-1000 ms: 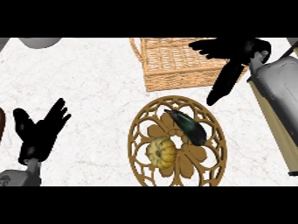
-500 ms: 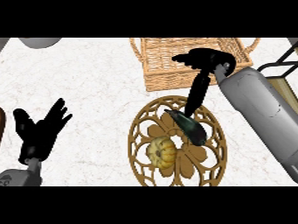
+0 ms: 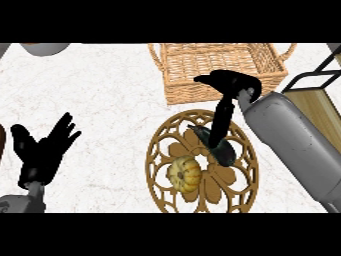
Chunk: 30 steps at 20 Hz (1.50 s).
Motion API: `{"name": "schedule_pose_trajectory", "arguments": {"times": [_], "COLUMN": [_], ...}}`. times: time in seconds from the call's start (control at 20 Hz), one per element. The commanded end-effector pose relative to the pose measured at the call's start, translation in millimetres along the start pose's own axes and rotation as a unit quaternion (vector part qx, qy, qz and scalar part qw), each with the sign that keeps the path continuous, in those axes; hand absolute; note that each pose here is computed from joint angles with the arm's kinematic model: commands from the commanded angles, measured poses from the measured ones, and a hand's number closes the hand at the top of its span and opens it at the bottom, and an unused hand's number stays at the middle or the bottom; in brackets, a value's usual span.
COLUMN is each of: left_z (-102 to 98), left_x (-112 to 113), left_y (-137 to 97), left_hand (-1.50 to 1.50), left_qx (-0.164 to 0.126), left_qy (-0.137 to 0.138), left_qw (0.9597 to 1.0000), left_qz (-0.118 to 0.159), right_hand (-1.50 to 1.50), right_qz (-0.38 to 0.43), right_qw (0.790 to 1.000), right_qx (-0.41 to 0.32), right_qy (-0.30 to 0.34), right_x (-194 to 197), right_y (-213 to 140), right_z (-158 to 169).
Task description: Pick the eggplant from the placemat and place it in the tiered shelf
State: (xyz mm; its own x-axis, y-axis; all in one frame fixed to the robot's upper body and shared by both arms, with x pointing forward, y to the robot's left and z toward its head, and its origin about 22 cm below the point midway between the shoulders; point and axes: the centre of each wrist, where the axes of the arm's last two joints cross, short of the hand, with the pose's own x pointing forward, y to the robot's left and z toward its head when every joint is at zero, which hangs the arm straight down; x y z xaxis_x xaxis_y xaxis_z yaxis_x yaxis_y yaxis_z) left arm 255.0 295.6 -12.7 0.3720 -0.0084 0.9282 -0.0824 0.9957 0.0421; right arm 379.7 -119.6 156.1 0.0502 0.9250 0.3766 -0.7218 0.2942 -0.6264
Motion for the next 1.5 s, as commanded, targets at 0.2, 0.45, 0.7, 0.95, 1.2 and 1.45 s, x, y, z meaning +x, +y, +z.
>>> {"name": "schedule_pose_trajectory", "arguments": {"times": [0.2,0.45,0.7,0.95,1.2,1.45], "left_z": [21.9,2.0,1.9,-1.1,-10.2,6.5], "left_x": [-13.9,-13.9,-20.5,-15.6,-1.8,-16.7], "left_y": [2.0,-9.2,-13.2,-3.4,-10.0,1.7], "left_hand": [0.0,0.0,0.0,0.0,0.0,0.0], "left_qx": [0.001,0.004,0.002,0.004,0.001,-0.008], "left_qy": [0.029,0.046,0.036,0.035,0.038,0.039], "left_qw": [0.9996,0.9989,0.9993,0.9994,0.9993,0.9992], "left_qz": [-0.002,-0.004,-0.006,-0.004,-0.003,-0.011], "right_hand": [-1.5,-1.5,-1.5,-1.5,-1.5,-1.5], "right_qz": [0.034,0.031,0.053,0.069,0.057,0.043], "right_qw": [0.998,0.998,0.995,0.992,0.995,0.996], "right_qx": [-0.006,-0.006,-0.022,-0.037,-0.045,-0.053], "right_qy": [0.061,0.062,0.084,0.096,0.073,0.062], "right_x": [-10.4,-18.9,-16.9,-13.1,-23.9,-25.5], "right_y": [18.3,37.1,55.0,68.7,68.3,82.1], "right_z": [0.0,-7.7,-21.1,-36.4,-34.0,-53.8]}}
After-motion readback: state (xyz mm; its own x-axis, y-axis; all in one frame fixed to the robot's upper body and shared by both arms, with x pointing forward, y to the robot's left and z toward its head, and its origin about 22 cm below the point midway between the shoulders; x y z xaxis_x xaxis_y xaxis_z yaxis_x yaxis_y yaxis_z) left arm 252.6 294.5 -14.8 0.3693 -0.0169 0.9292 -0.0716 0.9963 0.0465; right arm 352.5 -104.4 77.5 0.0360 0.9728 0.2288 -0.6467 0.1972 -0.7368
